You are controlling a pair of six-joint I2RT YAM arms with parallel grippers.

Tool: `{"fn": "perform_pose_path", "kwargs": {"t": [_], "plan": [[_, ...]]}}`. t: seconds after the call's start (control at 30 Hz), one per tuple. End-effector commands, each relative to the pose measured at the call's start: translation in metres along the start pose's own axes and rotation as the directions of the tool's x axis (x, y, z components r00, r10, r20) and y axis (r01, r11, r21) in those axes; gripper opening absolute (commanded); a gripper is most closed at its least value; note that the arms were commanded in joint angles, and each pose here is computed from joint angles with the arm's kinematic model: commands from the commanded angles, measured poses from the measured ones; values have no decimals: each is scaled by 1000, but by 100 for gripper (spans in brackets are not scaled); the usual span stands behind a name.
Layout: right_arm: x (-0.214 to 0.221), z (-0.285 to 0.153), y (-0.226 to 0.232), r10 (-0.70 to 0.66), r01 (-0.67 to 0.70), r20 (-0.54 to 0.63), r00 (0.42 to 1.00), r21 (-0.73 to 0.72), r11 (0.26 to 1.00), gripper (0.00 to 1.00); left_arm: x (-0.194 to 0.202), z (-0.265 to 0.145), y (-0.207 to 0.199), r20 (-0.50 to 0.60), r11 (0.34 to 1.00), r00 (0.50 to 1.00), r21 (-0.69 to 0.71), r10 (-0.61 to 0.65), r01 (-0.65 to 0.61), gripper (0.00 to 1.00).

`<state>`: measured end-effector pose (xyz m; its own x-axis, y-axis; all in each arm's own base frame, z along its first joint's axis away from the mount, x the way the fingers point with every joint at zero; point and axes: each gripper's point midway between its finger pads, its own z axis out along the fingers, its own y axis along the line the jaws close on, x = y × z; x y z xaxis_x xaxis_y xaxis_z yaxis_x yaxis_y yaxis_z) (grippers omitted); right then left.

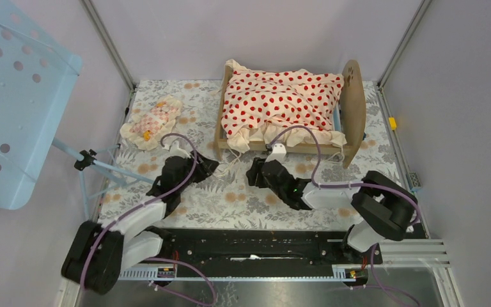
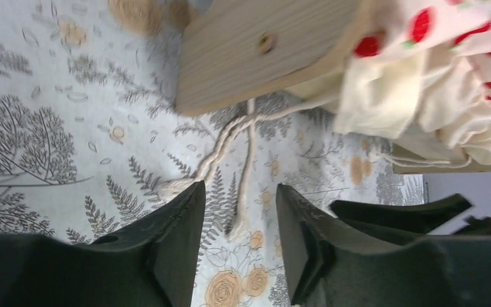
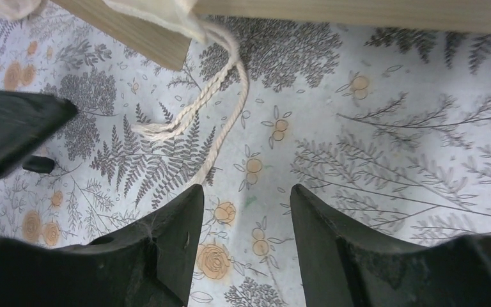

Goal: Set up the pet bed
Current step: Tie the ropes to the bed frame.

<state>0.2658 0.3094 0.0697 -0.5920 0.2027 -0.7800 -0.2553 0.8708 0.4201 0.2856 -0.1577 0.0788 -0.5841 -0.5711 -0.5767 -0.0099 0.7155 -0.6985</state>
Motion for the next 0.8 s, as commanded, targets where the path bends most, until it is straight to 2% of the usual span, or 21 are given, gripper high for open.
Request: {"fn": "perform_pose_path", "kwargs": {"t": [0.0, 0.17, 0.43, 0.63, 0.77], "plan": [[-1, 10, 16, 64, -65, 18, 998, 45, 997, 60, -29, -20, -15, 75, 999, 996, -18, 51, -50, 51], [18, 20, 31, 76, -75, -5, 997, 98, 992, 60, -55, -45, -37, 105, 994, 989, -26, 106, -104, 60], [36, 33, 43, 39, -33, -25, 999, 203, 979, 56, -77, -76, -60, 58, 958, 958, -61, 282, -279, 64], [46, 43, 35, -63, 78, -61, 996, 295, 952, 53, -81, -85, -58, 69, 929, 927, -66, 369, -365, 65], [56, 43, 26, -138, 164, -100, 985, 348, 923, 55, -81, -85, -50, 64, 921, 922, -102, 383, -376, 65]]}}
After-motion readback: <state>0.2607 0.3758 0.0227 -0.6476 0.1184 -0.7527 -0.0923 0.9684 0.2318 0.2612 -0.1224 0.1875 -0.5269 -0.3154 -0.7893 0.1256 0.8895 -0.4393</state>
